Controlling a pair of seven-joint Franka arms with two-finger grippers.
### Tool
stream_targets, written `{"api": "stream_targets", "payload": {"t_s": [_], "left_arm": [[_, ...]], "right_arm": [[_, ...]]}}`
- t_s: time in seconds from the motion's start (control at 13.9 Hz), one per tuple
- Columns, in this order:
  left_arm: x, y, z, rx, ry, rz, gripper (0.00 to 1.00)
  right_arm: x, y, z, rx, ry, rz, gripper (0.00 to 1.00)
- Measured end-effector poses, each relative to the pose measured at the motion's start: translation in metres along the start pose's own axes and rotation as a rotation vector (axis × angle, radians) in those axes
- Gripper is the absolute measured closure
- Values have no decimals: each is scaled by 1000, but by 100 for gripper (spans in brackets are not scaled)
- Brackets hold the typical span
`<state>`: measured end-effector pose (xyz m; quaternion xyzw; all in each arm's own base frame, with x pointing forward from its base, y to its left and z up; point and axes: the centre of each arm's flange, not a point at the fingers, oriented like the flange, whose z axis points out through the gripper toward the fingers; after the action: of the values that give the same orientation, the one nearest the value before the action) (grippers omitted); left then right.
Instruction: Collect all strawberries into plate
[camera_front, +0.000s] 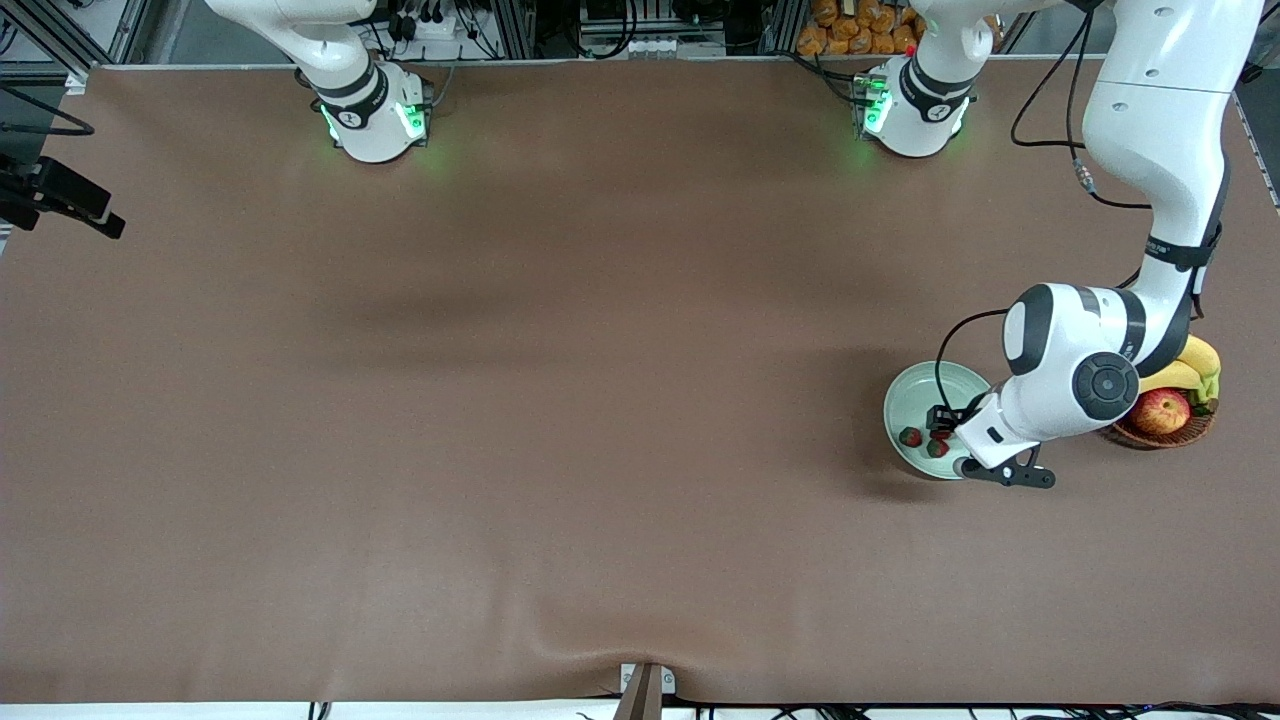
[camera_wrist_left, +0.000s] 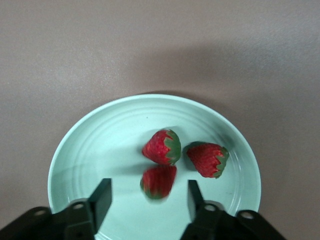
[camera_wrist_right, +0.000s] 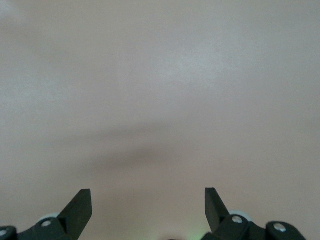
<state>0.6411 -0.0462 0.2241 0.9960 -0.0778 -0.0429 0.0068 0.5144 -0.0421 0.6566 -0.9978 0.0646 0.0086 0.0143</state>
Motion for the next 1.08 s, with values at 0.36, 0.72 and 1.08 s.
{"api": "stream_targets", "payload": {"t_s": [0.36, 0.72, 1.08], "left_arm": [[6, 0, -9, 1, 23, 2, 0], [16, -4, -26, 6, 61, 12, 0], [23, -9, -39, 10, 92, 11, 0]], "right_arm": [[0, -1, 0, -5, 0, -5, 0], [0, -6, 0, -19, 0, -34, 0], [0, -6, -1, -23, 4, -34, 0]]}}
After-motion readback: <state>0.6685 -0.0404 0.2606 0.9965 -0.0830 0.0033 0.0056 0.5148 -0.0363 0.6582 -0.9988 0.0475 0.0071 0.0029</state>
